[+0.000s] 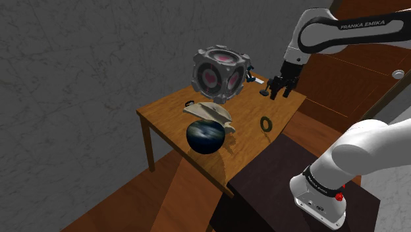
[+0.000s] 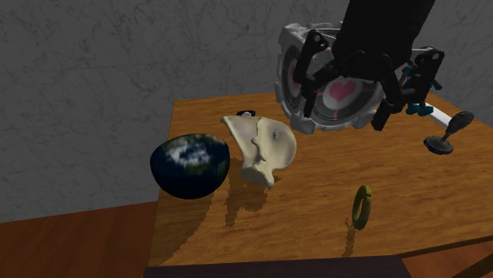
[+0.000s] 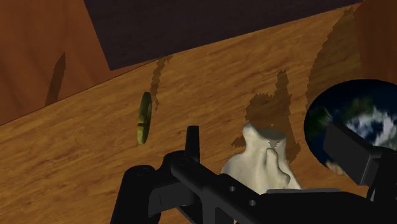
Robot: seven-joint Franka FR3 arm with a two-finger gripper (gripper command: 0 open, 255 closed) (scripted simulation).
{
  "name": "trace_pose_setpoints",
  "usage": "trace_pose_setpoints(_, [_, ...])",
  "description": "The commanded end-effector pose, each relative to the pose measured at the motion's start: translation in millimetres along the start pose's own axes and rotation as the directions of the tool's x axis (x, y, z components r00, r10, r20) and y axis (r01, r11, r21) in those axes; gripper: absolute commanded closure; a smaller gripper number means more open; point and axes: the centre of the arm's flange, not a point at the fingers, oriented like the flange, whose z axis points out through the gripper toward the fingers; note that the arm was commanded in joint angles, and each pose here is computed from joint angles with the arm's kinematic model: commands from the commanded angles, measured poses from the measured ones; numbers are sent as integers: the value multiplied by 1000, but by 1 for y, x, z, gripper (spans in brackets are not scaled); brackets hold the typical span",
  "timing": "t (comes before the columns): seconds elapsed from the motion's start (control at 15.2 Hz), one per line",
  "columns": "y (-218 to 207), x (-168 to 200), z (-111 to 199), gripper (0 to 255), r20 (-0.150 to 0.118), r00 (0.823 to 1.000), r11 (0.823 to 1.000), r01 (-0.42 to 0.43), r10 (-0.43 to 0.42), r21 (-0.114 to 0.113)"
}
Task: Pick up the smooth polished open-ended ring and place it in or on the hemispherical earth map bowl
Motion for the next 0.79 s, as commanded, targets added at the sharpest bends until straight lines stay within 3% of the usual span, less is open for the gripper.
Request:
trace_pose_setpoints(0.0, [16, 13, 22, 0, -4, 1000, 1000, -21, 21, -4])
trace_pose_setpoints(0.73, [94, 68, 127, 0, -21, 991, 991, -134, 134, -24])
